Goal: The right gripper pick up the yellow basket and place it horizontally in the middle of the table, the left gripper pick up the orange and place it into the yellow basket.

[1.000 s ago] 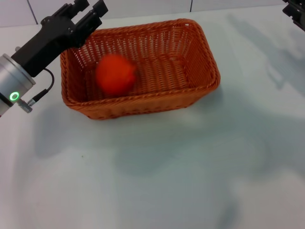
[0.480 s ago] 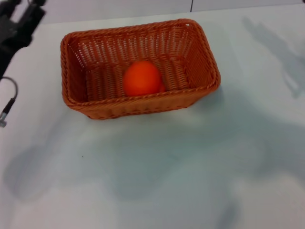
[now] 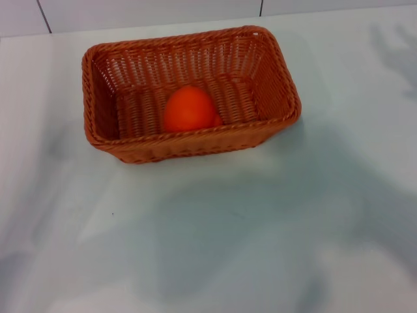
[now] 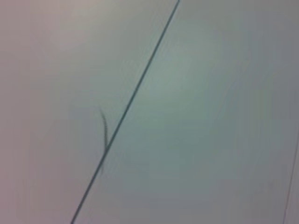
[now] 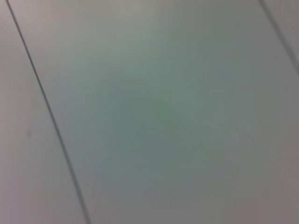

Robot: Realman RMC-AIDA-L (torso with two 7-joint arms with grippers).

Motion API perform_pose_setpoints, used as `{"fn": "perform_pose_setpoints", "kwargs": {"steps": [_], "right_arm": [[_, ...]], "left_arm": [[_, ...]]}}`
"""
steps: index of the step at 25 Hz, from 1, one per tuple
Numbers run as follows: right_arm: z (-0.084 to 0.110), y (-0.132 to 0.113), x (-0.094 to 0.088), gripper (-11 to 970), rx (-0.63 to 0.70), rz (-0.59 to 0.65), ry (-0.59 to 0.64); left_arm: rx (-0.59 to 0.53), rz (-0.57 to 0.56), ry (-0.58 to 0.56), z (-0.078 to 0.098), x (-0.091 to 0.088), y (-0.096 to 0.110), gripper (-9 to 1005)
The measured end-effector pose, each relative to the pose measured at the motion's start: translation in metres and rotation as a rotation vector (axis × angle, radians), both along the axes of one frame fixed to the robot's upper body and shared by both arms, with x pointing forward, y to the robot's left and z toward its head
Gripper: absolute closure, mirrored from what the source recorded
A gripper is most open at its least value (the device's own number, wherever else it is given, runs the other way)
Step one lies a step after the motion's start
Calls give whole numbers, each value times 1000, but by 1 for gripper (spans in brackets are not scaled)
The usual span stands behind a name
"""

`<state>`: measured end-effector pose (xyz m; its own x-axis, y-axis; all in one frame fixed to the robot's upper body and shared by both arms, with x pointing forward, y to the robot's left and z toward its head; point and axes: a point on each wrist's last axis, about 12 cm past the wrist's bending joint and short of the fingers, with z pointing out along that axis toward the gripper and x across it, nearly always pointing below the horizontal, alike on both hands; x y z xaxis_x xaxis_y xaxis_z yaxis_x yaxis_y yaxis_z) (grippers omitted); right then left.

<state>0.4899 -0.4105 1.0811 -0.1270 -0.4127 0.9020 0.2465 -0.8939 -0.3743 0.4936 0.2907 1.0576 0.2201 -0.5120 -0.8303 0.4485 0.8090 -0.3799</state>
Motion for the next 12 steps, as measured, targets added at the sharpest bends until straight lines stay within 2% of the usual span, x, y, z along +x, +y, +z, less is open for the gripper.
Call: {"fn": "perform_pose_setpoints", "kwargs": {"steps": [4,12], "right_arm": [[-7,-2,-12,370,-114,-117,-38],[-21,-7,-25,377,-229,-329,-64]], "left_arm": [[-2,9,15,-3,-2,1,238],[-9,8,42,-4,5,-5,242]]}}
